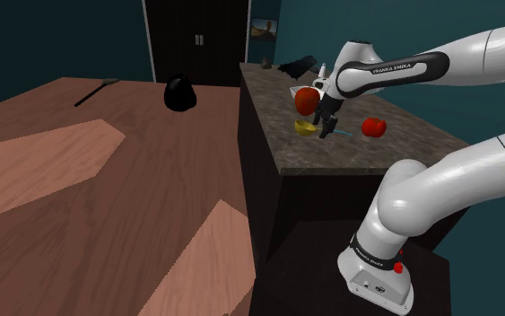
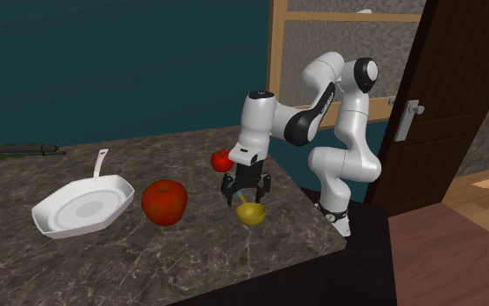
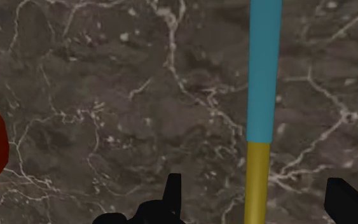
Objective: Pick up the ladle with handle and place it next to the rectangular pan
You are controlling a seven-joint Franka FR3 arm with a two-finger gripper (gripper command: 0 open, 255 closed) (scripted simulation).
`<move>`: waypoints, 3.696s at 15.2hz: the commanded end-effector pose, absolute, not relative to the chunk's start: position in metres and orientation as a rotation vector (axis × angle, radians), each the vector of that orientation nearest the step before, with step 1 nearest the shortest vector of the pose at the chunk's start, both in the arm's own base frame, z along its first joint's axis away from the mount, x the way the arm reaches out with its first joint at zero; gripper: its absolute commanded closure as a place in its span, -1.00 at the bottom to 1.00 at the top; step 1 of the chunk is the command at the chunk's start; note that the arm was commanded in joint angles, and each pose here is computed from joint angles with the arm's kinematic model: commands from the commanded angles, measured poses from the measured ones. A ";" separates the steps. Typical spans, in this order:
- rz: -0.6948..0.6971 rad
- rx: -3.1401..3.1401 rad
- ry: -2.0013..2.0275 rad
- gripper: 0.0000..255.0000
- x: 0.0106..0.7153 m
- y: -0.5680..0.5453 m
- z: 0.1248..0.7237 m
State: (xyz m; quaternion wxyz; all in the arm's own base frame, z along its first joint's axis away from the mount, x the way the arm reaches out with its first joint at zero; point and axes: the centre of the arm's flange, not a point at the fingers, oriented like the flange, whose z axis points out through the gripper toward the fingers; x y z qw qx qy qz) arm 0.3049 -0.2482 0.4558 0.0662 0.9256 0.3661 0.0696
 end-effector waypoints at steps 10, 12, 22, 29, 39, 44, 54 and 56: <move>0.210 2.791 1.104 1.00 0.305 -0.249 0.453; 0.210 2.791 1.104 1.00 0.305 -0.249 0.453; 0.210 2.791 1.104 1.00 0.305 -0.249 0.479; 0.210 2.791 1.104 1.00 0.305 -0.249 0.516; 0.210 2.791 1.104 1.00 0.305 -0.249 0.569; 0.210 2.791 1.104 1.00 0.305 -0.249 0.595; 0.210 2.791 1.104 1.00 0.270 -0.376 0.595; 0.210 2.791 1.104 1.00 0.263 -0.402 0.595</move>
